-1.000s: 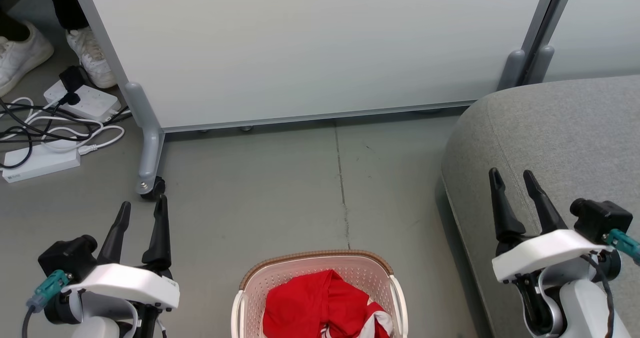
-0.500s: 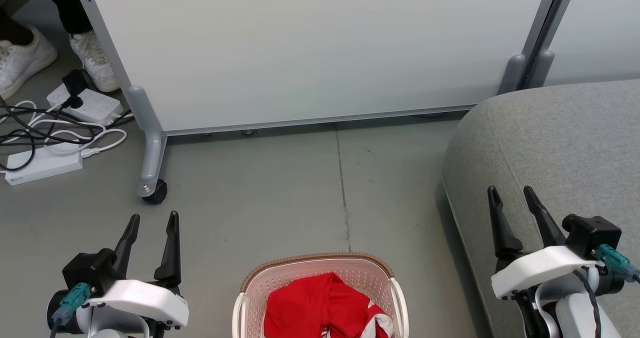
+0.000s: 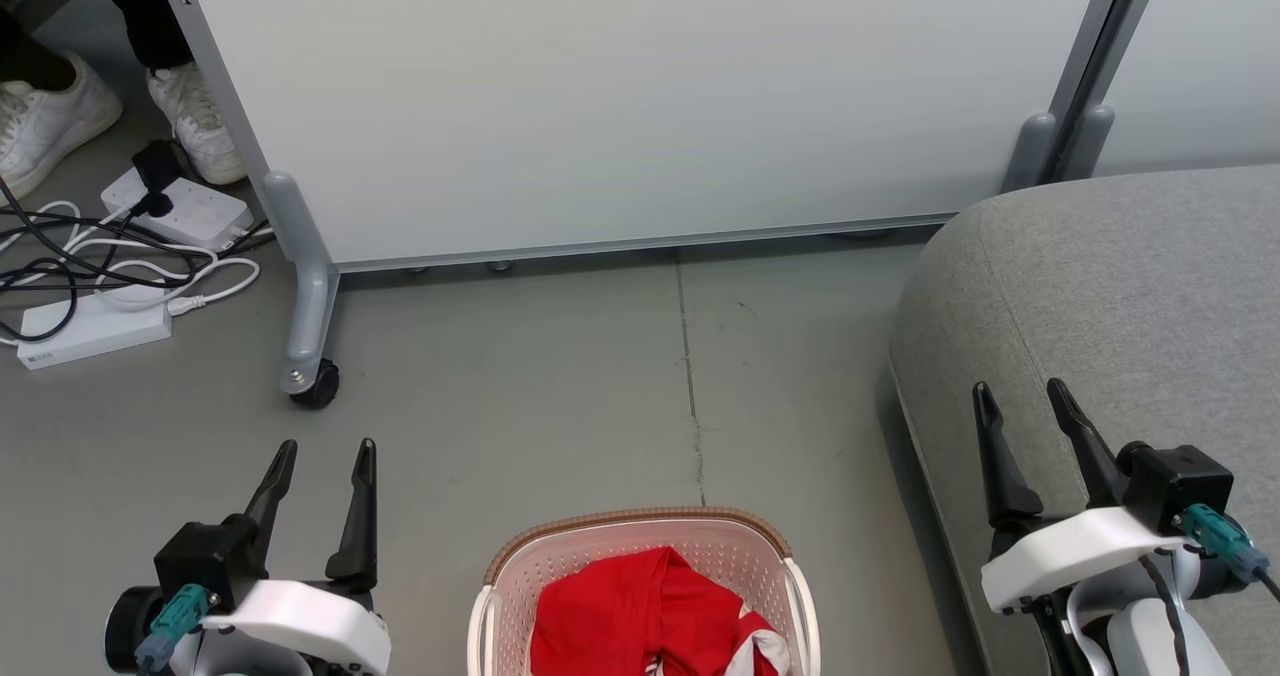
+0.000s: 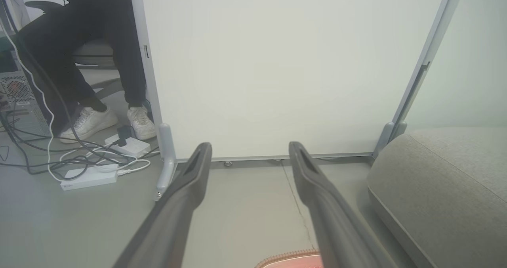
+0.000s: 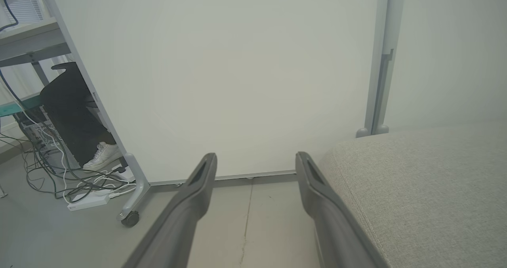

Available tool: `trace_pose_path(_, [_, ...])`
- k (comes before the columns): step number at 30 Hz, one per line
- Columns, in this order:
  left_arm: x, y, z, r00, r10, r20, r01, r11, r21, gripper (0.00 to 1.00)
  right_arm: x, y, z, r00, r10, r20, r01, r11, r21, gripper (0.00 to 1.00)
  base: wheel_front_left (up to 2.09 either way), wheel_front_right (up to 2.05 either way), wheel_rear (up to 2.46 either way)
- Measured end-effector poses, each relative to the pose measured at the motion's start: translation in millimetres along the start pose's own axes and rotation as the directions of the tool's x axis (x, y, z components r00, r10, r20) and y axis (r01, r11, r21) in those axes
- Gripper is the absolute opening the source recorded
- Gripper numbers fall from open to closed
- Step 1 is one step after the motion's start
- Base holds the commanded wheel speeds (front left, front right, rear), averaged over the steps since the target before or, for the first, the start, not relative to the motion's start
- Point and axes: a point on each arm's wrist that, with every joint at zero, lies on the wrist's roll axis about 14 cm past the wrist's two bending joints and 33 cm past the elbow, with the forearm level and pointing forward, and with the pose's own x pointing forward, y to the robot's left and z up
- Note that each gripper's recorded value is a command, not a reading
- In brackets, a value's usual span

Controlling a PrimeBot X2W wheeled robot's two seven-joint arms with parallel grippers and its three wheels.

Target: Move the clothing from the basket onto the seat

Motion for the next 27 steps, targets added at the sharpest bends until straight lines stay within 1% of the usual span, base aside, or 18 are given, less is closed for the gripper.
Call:
trace_pose_path(6, [-4,1,-2,1.0,0.0,-0.001,0.0,1.0,0.026,1.0,-4,2,-4,1.0,0.005,-0.005,-0.005,1.0,-0.007,1.0,0.0,0.0,0.0])
trace_pose_path(14, [-4,-1,4,1.0,-0.018,0.017,0.016,0.997,0.08,1.0,-6,4,-10,1.0,0.018,-0.022,-0.019,0.999,-0.046,1.0,0.0,0.0,0.0])
trace_pose_path(27, [-5,4,1,0.999,-0.002,-0.046,0.007,0.994,0.106,1.0,-11,3,-23,0.998,0.022,-0.054,-0.027,0.995,-0.096,1.0,0.0,0.0,0.0])
